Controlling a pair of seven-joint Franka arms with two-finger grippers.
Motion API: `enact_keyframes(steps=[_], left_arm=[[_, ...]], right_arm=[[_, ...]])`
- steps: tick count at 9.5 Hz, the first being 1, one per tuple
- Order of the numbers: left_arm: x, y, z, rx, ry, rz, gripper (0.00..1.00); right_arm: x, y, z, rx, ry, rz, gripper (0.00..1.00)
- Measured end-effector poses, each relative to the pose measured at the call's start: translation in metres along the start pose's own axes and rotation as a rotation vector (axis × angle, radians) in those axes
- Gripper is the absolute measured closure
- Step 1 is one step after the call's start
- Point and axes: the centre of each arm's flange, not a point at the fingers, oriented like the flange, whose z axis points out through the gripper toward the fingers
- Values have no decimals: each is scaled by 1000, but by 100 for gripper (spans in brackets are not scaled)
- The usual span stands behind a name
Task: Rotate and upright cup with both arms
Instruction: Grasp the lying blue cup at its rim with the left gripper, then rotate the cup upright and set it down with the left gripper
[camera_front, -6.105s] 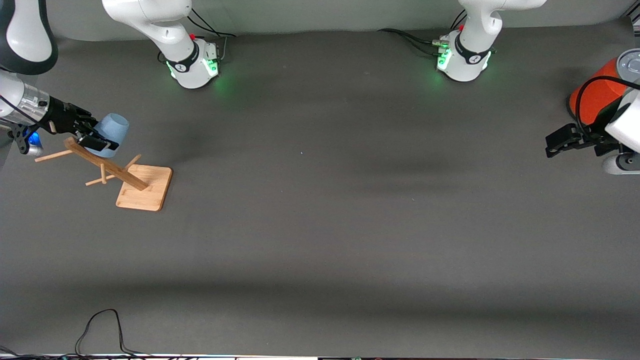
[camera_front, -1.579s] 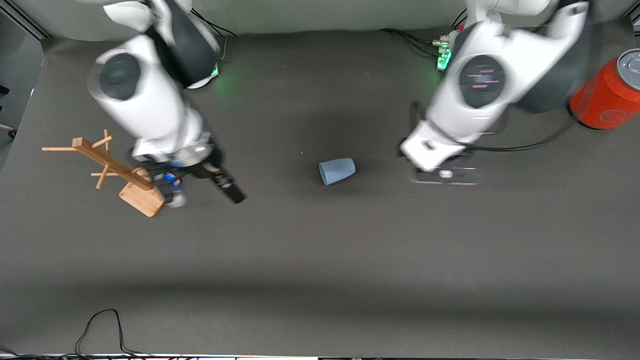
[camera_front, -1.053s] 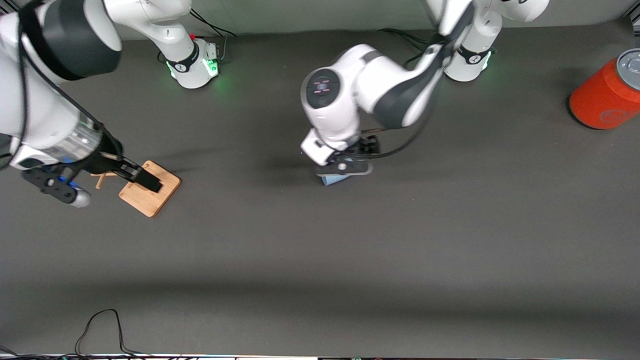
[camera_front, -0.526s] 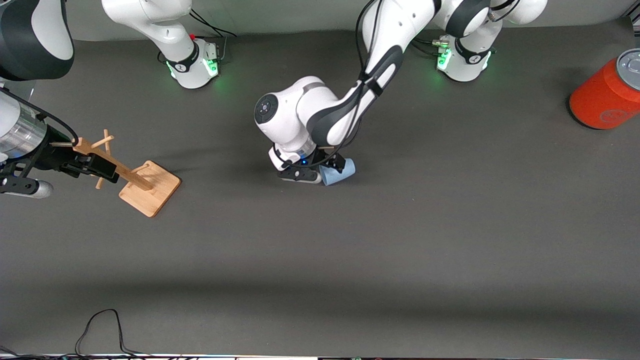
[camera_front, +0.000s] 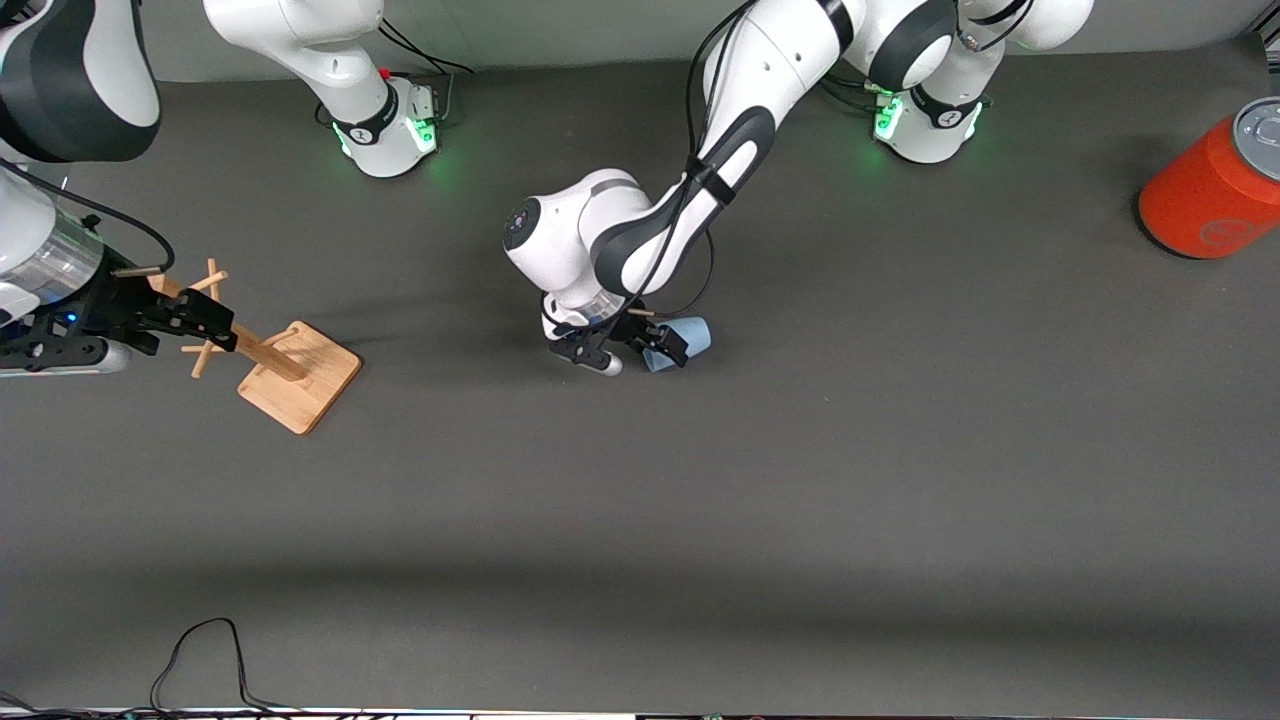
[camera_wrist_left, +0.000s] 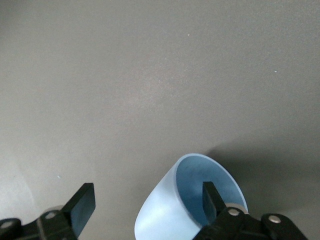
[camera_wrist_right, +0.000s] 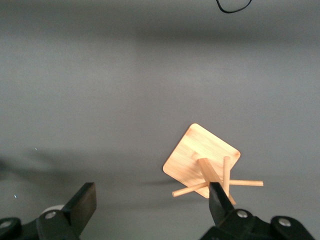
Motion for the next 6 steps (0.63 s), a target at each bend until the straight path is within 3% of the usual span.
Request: enact_keyframes(steps=[2, 4, 6], left_arm=[[0, 3, 8, 8, -8, 12, 9], [-4, 11, 13, 20, -19, 30, 23], [-12, 18, 14, 59, -37, 66, 60]], right_arm=[[-6, 9, -6, 24, -46, 19, 0], [-11, 6, -19, 61, -73, 23, 0], [-16, 3, -26, 65, -95, 18, 0]])
